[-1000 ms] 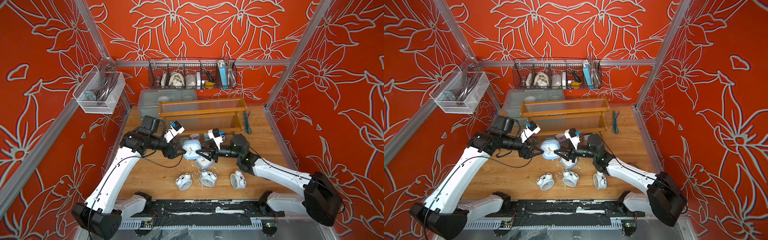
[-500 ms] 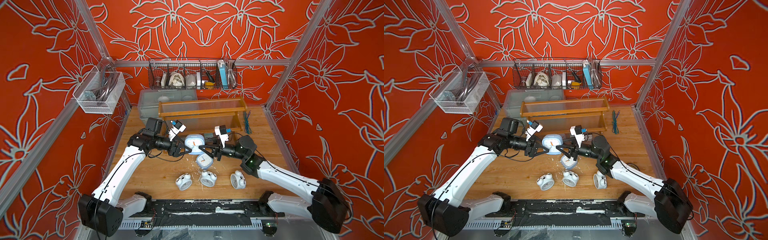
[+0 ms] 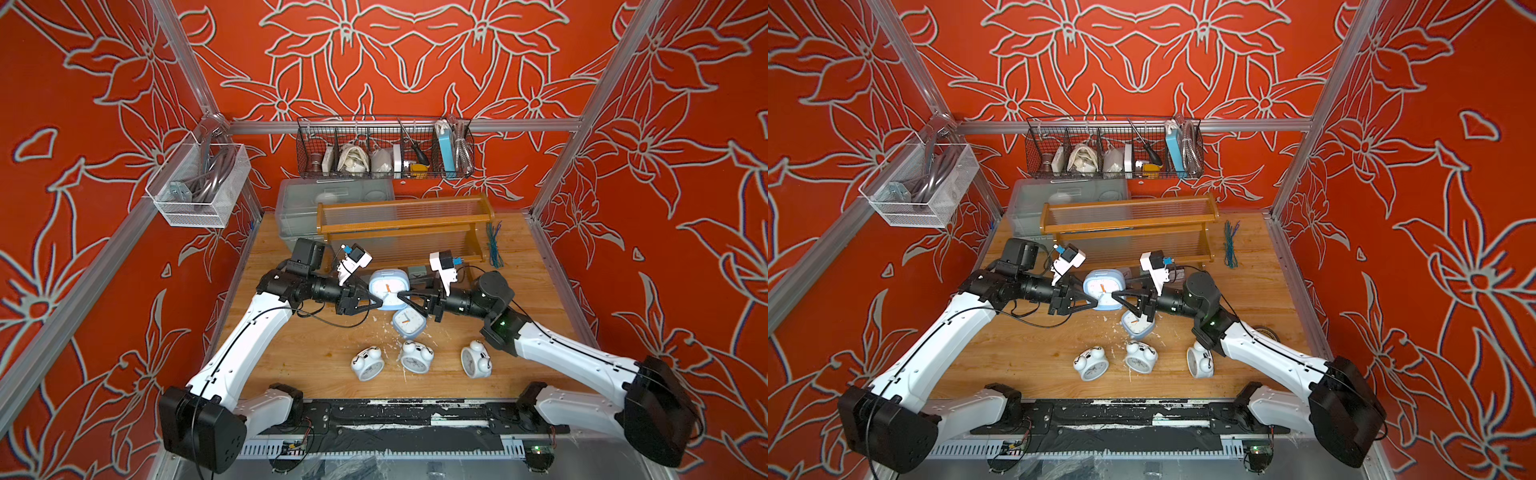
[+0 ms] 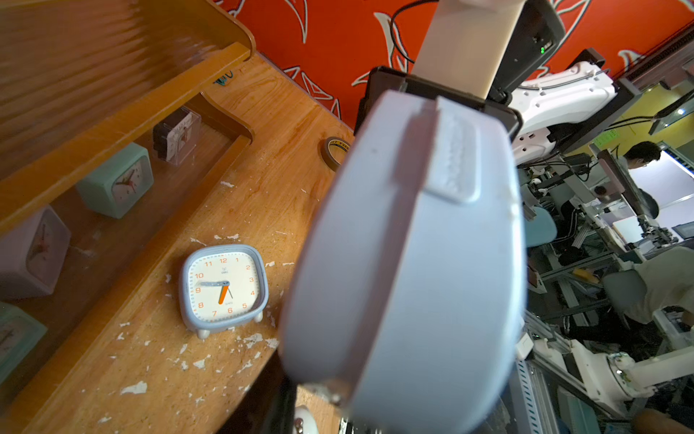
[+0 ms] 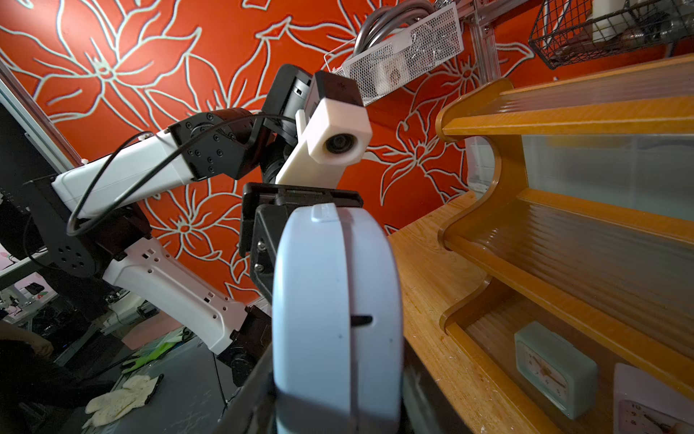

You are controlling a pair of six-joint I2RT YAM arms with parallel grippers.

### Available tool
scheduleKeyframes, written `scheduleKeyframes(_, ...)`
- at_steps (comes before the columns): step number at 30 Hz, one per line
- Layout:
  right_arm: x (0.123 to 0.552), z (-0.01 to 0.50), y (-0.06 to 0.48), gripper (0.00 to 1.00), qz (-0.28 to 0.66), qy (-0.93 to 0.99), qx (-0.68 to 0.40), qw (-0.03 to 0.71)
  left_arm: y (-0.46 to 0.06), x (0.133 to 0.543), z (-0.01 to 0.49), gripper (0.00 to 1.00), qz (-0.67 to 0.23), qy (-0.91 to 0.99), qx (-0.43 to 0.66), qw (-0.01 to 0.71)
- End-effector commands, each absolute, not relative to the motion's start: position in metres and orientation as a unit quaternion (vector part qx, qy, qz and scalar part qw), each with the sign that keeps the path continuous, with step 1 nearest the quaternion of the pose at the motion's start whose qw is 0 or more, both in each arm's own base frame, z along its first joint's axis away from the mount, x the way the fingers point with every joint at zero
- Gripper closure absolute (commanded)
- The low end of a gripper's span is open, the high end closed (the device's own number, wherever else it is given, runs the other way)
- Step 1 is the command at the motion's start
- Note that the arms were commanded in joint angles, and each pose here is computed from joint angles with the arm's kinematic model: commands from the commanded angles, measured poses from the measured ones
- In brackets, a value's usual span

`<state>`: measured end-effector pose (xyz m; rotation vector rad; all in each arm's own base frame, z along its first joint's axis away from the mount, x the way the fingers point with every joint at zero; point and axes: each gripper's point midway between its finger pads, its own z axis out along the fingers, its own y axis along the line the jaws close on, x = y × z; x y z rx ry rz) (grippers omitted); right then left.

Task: Place the alarm clocks on the shelf by style
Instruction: Pick up the alarm from the center of the board.

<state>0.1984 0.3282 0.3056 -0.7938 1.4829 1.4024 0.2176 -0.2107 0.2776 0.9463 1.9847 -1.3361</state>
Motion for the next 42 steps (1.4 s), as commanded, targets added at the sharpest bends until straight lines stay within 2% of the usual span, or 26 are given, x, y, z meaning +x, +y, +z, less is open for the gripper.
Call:
scheduleKeyframes(1, 0.204, 0.303, 0.325, 0.58, 0.55, 0.611, -0.317, 0.472, -0.214, 0.212, 0.282, 0.63, -0.513, 0.724, 0.365, 0.281)
scheduleKeyframes(3, 0.205, 0.298, 0.324, 0.53, 0.541, 0.622, -0.32, 0.468, -0.213, 0.212, 0.28, 0.65, -0.508, 0.725, 0.369, 0.282)
scheduleKeyframes(10, 0.198, 0.291, 0.323, 0.26, 0.509, 0.646, -0.359, 0.441, -0.209, 0.218, 0.268, 0.68, -0.477, 0.739, 0.376, 0.292)
scheduleKeyframes(13, 0.197, 0.288, 0.324, 0.22, 0.498, 0.65, -0.375, 0.435, -0.209, 0.219, 0.266, 0.68, -0.472, 0.74, 0.379, 0.294)
scheduleKeyframes(20, 0.2, 0.292, 0.322, 0.19, 0.49, 0.639, -0.399, 0.438, -0.206, 0.217, 0.26, 0.7, -0.46, 0.741, 0.39, 0.296)
scheduleKeyframes(31, 0.207, 0.299, 0.326, 0.27, 0.494, 0.624, -0.432, 0.424, -0.206, 0.214, 0.257, 0.7, -0.459, 0.739, 0.397, 0.295)
scheduleKeyframes(42, 0.213, 0.299, 0.333, 0.53, 0.505, 0.612, -0.446, 0.414, -0.205, 0.213, 0.255, 0.68, -0.454, 0.74, 0.399, 0.294)
